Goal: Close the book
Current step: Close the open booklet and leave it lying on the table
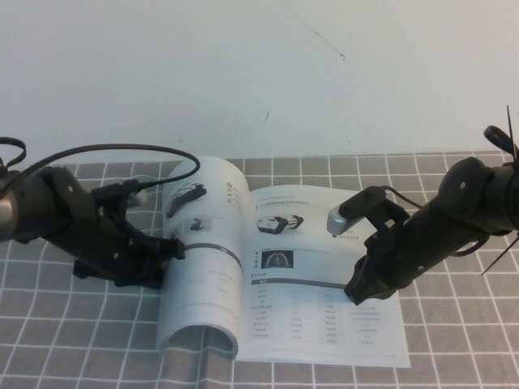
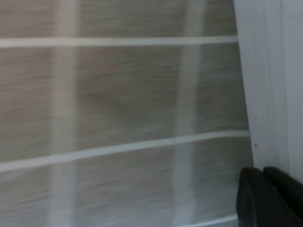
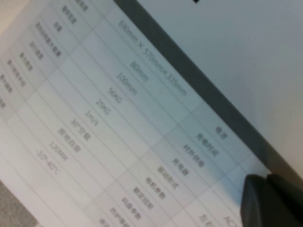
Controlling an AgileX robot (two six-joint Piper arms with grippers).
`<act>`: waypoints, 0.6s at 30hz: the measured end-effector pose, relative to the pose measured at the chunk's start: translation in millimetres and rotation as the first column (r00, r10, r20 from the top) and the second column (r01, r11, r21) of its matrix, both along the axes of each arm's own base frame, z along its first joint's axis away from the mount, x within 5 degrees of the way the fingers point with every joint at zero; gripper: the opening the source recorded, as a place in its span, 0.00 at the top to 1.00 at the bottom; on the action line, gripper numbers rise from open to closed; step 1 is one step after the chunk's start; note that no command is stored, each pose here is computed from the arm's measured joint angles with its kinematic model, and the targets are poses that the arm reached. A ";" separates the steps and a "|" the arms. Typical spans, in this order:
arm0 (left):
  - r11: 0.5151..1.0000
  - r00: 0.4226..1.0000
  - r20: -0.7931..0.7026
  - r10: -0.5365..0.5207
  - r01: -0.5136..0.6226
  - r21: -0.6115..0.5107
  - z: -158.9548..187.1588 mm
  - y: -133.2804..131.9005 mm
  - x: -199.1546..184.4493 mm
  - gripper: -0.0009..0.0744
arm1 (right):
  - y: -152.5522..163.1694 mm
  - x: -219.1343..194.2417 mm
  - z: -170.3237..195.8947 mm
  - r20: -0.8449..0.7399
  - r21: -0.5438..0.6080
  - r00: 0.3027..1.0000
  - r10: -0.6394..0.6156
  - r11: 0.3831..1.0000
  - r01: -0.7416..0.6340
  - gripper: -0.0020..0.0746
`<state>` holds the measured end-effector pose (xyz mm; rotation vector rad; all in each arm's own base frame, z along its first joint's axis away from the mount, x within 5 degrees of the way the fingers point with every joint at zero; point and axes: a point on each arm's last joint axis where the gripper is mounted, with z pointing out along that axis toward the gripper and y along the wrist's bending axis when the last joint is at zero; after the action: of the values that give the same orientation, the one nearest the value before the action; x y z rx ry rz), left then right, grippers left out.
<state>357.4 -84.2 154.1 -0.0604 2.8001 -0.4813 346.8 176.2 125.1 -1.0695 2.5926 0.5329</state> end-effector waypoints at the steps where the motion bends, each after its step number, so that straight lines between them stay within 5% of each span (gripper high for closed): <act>1: 1.000 1.000 0.004 -0.014 0.014 -0.022 3.8 -4.0 1.6 0.99 | 0.0 0.0 0.0 0.000 0.000 1.000 0.000 1.000 0.000 0.98; 9: 0.963 0.984 0.164 -0.065 0.105 -0.249 58.2 -42.4 13.0 0.99 | 0.0 0.0 0.0 0.000 0.000 1.000 0.000 1.000 0.000 0.98; 18: 0.924 0.948 0.287 -0.137 0.226 -0.308 96.8 -72.6 6.6 0.93 | -3.0 -0.5 4.9 0.012 -0.031 1.000 0.004 1.000 -0.003 0.98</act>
<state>364.0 -156.8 251.0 0.1821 2.4481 -0.9404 346.4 173.2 130.0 -1.0836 2.5970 0.4872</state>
